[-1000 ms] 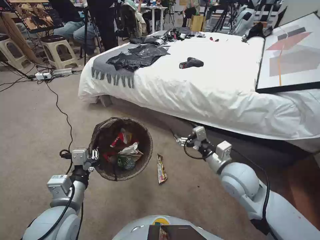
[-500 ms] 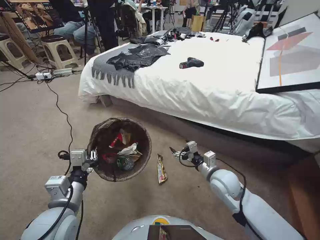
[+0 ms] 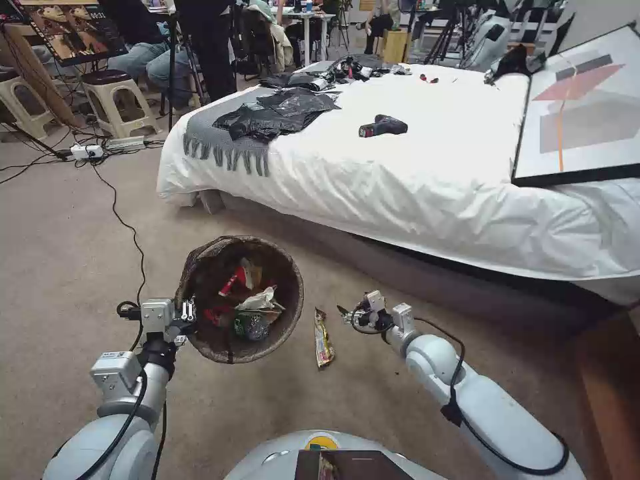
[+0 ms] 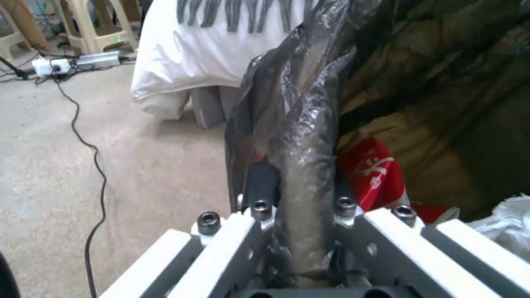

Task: Pick up the trash bin, then pick up the garbage from the floor and place it into the trash bin.

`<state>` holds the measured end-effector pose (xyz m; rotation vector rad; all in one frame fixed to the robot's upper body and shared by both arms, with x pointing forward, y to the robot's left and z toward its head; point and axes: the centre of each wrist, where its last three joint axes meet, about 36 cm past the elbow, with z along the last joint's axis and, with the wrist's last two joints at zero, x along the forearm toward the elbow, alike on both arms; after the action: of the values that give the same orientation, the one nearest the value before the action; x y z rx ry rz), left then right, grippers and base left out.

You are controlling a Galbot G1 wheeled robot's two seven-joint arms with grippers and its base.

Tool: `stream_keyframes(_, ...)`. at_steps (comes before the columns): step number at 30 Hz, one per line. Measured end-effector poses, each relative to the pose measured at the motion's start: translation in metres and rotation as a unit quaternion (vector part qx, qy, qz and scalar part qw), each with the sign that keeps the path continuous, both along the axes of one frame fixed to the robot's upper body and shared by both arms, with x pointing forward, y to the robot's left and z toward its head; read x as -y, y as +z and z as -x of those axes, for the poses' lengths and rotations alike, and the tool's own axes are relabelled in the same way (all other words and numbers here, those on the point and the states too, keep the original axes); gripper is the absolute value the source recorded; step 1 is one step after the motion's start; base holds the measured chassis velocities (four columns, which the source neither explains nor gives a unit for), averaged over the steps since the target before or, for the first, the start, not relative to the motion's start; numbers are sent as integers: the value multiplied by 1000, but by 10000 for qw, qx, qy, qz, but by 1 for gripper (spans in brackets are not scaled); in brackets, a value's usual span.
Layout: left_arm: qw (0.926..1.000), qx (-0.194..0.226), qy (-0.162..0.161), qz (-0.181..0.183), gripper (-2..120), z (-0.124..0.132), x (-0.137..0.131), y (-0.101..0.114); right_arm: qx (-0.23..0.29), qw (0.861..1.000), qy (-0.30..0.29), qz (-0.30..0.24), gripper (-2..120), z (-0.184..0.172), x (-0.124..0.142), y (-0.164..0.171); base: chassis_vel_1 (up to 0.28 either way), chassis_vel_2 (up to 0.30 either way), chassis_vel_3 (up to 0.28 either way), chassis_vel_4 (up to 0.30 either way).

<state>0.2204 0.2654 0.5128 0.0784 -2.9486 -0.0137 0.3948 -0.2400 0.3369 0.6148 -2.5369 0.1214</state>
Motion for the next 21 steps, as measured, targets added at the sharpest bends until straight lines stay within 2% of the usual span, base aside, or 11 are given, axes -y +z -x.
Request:
stream_keyframes(8, 10000, -6, -18, -1, 3, 0, 1, 0, -275, 9994, 31, 221, 100, -4, -14, -25, 0, 0, 0, 0)
stream_keyframes(12, 10000, -17, -28, -2, 3, 0, 2, 0, -508, 9972, -206, 499, 100, -5, -40, -35, 0, 0, 0, 0)
stream_keyframes(21, 10000, -20, -26, 5, 3, 0, 3, -1, -658, 9942, -350, 770, 100, -12, -76, -51, 0, 0, 0, 0)
